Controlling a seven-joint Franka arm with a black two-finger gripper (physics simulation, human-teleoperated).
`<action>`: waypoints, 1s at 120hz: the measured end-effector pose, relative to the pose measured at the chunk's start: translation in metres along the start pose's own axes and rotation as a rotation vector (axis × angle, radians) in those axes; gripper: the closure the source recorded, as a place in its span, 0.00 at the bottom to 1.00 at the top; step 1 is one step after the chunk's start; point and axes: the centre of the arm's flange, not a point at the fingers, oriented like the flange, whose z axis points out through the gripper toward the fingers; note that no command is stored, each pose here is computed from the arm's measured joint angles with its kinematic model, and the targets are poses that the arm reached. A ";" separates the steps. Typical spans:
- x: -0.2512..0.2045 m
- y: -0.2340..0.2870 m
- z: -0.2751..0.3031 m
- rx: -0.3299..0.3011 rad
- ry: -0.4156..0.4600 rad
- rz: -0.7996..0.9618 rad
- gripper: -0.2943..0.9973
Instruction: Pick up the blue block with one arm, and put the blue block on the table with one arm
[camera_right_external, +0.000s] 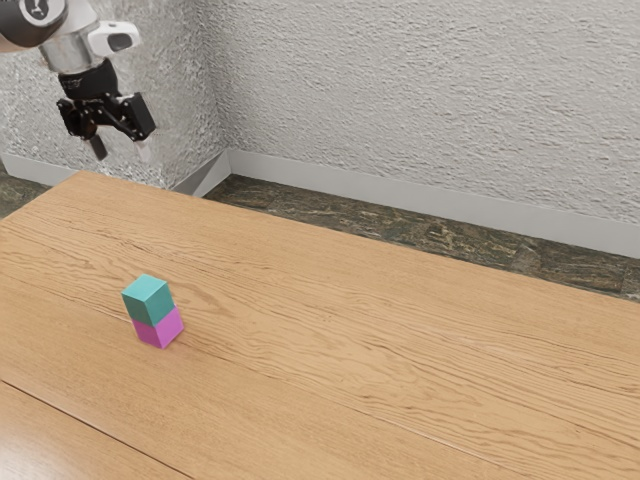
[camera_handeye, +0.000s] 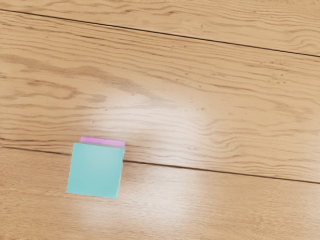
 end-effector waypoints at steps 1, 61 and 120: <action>0.000 -0.001 0.000 0.002 0.001 -0.002 0.25; -0.015 -0.036 0.187 0.099 -0.115 0.013 0.25; -0.006 -0.029 0.242 0.127 -0.004 0.153 0.25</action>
